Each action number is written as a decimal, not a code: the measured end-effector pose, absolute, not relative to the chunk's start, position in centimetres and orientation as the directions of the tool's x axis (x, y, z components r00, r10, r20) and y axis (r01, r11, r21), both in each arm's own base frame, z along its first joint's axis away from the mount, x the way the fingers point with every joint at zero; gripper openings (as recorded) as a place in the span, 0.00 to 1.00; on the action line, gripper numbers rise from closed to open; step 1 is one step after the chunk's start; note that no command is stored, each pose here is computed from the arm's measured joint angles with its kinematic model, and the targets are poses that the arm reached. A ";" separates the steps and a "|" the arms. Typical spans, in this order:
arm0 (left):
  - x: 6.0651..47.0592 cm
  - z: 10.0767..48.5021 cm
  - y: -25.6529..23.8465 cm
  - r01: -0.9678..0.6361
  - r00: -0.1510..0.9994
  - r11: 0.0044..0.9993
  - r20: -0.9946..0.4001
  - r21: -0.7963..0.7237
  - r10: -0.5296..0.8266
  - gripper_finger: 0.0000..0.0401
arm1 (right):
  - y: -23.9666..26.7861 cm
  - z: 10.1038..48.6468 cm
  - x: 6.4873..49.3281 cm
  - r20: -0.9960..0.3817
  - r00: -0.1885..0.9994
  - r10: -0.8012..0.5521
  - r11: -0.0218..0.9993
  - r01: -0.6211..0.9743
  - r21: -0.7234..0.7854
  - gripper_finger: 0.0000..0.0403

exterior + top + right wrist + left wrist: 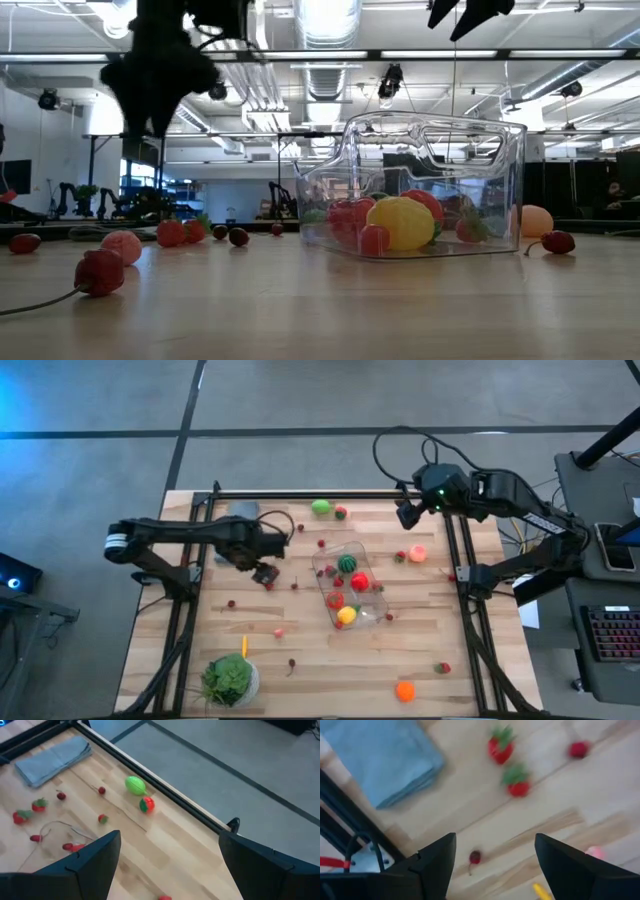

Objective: Pick and placing Produce into tupperware
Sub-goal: Put the red cherry into the transparent bin

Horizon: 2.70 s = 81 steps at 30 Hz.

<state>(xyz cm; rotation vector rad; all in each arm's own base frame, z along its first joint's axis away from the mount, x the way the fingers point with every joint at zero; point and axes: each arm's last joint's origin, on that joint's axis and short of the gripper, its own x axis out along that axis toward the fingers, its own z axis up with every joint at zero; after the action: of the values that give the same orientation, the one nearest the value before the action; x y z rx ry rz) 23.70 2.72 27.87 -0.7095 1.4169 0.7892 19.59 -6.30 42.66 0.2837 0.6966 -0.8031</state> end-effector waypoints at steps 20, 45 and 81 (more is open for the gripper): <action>18.2 17.3 1.2 -0.849 -0.128 0.528 -0.972 0.004 -0.198 0.64 | -7.5 40.6 23.5 -0.688 0.459 -0.562 0.684 0.726 -0.075 0.82; 18.5 15.6 0.7 -0.856 -0.138 0.516 -0.969 0.012 -0.206 0.45 | -8.1 40.9 23.2 -0.671 0.459 -0.582 0.671 0.738 -0.076 0.82; 18.4 14.5 -1.3 -0.835 -0.110 0.550 -0.973 -0.020 -0.203 0.27 | -8.1 41.0 23.2 -0.670 0.461 -0.582 0.667 0.741 -0.069 0.82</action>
<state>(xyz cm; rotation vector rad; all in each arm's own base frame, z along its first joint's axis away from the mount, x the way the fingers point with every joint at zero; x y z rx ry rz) 18.39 -1.34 14.46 -0.8931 1.6270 0.6798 23.21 -8.14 40.99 0.2461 0.7201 -0.8240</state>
